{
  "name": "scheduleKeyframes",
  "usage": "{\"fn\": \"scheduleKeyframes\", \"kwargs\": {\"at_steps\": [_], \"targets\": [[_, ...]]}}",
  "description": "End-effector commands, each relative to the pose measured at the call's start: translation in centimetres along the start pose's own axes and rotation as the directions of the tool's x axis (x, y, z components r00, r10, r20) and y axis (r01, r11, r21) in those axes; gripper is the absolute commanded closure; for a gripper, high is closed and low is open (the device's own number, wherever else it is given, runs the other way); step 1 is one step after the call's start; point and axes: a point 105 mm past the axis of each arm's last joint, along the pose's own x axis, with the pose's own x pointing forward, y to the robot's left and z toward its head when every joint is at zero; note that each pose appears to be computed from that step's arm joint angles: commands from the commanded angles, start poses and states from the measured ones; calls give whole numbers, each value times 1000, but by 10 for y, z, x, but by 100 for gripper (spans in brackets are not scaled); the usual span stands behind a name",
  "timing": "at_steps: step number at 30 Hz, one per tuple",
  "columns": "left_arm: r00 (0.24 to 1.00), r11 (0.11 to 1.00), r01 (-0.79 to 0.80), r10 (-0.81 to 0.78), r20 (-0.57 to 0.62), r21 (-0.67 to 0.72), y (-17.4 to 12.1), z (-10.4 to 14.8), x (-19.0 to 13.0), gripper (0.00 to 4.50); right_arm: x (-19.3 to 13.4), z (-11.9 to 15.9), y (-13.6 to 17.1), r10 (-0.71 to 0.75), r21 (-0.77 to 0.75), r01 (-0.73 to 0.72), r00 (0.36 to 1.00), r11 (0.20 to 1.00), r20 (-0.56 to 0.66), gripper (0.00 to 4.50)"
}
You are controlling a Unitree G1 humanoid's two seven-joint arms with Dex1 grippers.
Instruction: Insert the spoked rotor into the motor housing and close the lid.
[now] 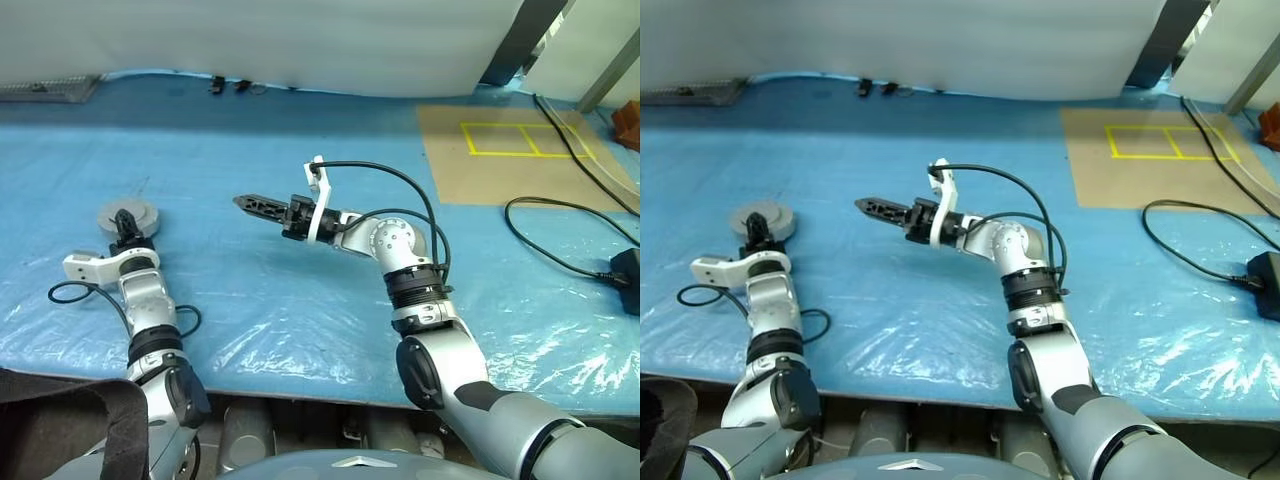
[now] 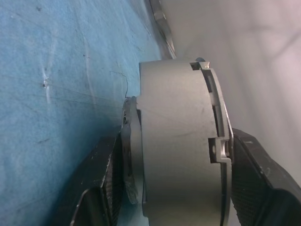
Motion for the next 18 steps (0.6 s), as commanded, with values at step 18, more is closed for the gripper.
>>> {"fn": "scheduleKeyframes", "kwargs": {"at_steps": [18], "targets": [[980, 944, 9, -74, 184, 331, -20, 65, -54, 2, 2, 16, -6, -33, -248, 38, 999, 968, 22, 54]]}}
